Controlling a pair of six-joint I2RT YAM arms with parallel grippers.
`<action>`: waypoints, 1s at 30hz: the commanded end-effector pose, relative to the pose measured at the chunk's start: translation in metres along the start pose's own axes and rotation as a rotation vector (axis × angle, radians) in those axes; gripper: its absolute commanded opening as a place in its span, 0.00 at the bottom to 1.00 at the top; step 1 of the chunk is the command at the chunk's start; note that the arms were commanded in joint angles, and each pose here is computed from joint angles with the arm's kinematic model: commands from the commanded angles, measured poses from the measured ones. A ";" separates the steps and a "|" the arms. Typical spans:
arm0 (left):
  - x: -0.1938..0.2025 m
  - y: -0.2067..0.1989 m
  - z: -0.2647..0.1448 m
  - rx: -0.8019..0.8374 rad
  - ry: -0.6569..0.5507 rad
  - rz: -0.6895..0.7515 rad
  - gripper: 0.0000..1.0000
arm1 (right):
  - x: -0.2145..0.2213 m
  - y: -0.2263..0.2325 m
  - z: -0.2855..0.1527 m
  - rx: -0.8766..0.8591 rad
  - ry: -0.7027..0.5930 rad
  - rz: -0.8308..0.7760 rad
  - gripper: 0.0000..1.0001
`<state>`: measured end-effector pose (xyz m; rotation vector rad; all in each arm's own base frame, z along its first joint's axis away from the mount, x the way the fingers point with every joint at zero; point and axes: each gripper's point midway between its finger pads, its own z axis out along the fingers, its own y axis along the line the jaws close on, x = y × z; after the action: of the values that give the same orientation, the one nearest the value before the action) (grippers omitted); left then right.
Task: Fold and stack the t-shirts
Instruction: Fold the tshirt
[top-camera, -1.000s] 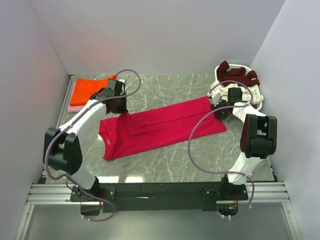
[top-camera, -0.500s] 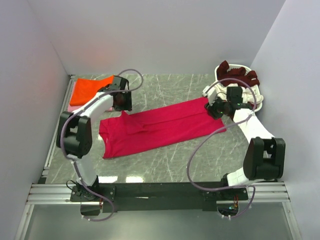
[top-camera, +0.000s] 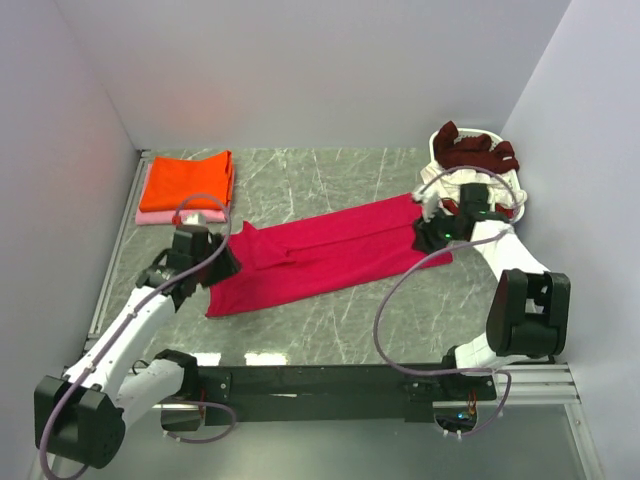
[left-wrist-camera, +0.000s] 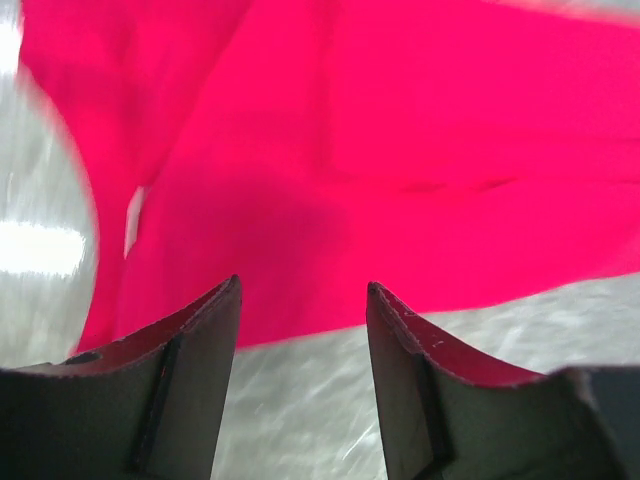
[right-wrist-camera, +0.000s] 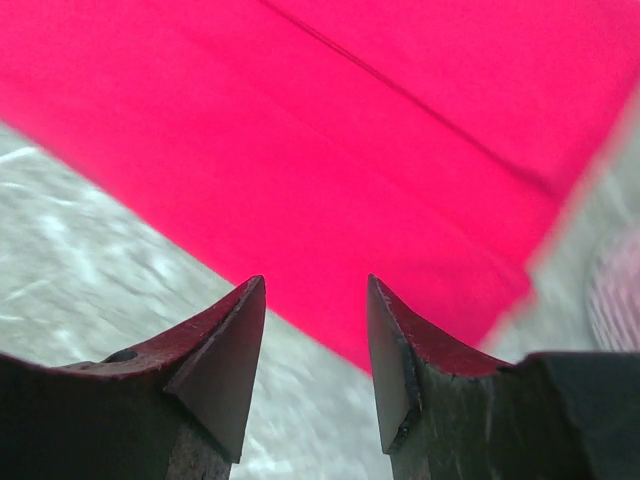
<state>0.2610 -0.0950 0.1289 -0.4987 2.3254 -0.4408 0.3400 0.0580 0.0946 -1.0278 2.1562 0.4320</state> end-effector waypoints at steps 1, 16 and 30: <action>0.004 0.020 0.003 -0.069 -0.037 -0.157 0.58 | 0.006 -0.016 -0.016 0.041 -0.015 0.155 0.52; 0.014 0.067 0.039 -0.305 0.080 -0.174 0.52 | 0.048 -0.041 -0.029 0.048 -0.035 0.348 0.52; 0.032 0.083 0.024 -0.424 0.178 -0.193 0.55 | 0.053 -0.053 -0.042 0.089 -0.023 0.373 0.52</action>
<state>0.2473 -0.0383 0.0617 -0.8802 2.5095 -0.0714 0.3304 -0.0208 0.0746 -0.5741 2.3504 0.5249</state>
